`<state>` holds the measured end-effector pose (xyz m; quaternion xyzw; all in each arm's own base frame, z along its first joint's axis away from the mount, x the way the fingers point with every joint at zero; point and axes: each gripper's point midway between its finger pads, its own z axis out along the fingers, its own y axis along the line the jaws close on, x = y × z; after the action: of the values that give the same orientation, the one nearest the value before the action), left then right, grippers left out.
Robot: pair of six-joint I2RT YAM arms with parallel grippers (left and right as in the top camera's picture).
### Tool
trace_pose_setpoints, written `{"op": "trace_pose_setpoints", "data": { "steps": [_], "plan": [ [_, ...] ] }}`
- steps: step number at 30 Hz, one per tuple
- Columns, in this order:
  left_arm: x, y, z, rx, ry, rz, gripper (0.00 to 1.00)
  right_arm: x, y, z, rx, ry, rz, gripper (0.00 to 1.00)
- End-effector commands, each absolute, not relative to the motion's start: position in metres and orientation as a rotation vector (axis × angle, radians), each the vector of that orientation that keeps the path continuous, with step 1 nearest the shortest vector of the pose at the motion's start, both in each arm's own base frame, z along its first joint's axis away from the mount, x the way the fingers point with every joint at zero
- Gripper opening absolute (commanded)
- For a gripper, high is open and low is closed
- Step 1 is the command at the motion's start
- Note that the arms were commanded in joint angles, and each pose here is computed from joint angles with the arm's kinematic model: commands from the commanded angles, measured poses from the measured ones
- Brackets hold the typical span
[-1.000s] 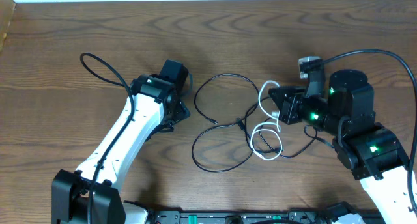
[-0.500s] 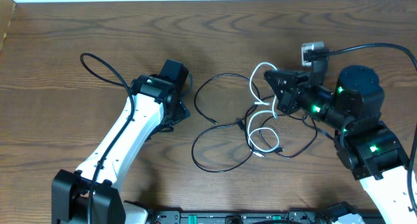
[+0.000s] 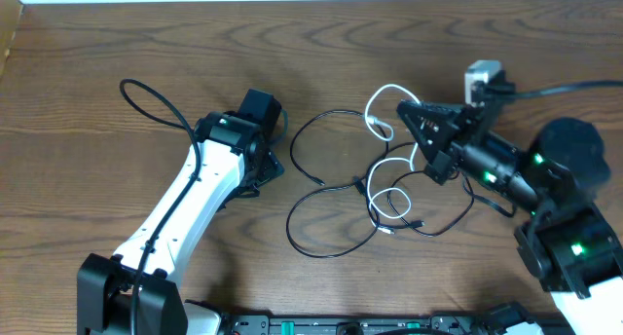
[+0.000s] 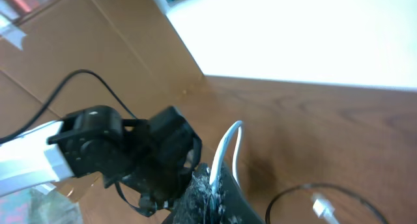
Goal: Untangle cables
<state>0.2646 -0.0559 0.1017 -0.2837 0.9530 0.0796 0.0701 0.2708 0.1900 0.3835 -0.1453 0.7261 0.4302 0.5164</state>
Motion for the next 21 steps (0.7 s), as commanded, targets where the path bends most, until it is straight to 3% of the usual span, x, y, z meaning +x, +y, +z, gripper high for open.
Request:
{"op": "trace_pose_setpoints", "data": {
  "steps": [1, 11, 21],
  "plan": [
    [0.268, -0.054, 0.106, -0.847, 2.853, 0.246, 0.98, 0.256, 0.187, 0.406, -0.418, 1.644, 1.0, 0.01],
    [0.268, -0.054, 0.106, -0.847, 2.853, 0.246, 0.98, 0.241, 0.165, 0.442, -0.39, 1.491, 0.874, 0.01],
    [0.268, -0.054, 0.106, -0.847, 2.853, 0.246, 0.98, 0.261, 0.143, 0.406, -0.272, 1.646, 0.711, 0.01]
  ]
}}
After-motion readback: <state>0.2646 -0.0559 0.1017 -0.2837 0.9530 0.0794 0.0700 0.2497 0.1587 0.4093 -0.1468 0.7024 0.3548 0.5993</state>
